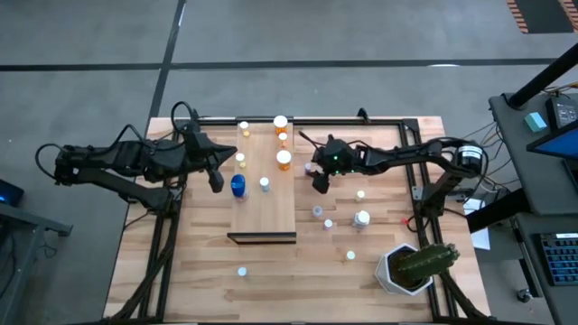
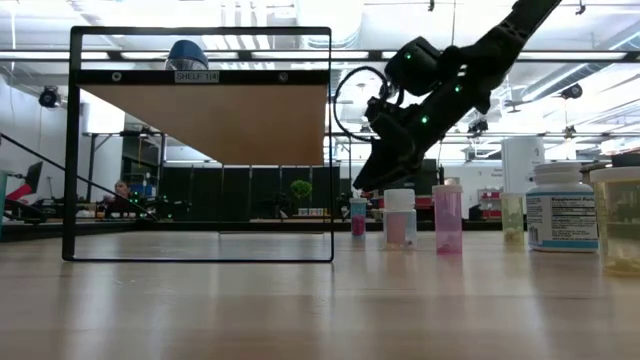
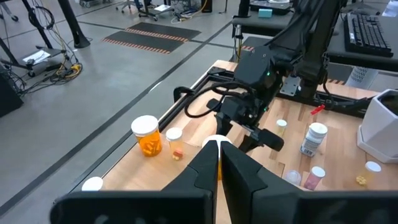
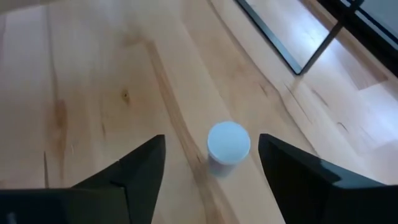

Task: Pick and place medicine bottles onto shelf by color
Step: Put the top blue capsule bottle on the shelf

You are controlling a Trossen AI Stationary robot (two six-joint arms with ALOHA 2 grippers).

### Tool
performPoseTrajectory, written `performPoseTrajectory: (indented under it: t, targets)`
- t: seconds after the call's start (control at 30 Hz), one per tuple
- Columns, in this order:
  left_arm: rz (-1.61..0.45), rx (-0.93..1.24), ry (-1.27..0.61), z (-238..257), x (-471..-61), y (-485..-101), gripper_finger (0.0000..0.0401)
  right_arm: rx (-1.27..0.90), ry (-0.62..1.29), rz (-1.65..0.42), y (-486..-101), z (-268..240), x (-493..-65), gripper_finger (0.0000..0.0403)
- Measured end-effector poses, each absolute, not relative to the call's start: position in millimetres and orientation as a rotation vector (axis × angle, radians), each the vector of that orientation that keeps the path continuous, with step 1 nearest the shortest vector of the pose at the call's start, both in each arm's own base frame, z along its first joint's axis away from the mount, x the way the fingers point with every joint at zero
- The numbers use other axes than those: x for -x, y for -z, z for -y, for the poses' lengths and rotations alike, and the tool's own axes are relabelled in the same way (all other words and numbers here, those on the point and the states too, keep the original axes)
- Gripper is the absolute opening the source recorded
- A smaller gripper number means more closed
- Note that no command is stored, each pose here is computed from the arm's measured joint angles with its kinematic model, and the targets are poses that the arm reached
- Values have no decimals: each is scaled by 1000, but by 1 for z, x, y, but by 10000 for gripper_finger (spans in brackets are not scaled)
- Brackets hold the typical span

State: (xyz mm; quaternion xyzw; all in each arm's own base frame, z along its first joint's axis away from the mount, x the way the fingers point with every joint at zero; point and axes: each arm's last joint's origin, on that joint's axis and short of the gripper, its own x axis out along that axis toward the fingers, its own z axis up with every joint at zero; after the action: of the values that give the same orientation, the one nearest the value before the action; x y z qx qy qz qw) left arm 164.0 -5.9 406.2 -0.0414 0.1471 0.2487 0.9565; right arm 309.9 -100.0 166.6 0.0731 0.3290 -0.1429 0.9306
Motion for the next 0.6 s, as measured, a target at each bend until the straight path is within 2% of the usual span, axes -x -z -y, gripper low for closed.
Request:
performPoseTrajectory:
  t: [0.6]
  targets:
    - [-297, 82, -518, 6, -164, -406, 1, -142, 286, -712, -149, 101, -312, 235]
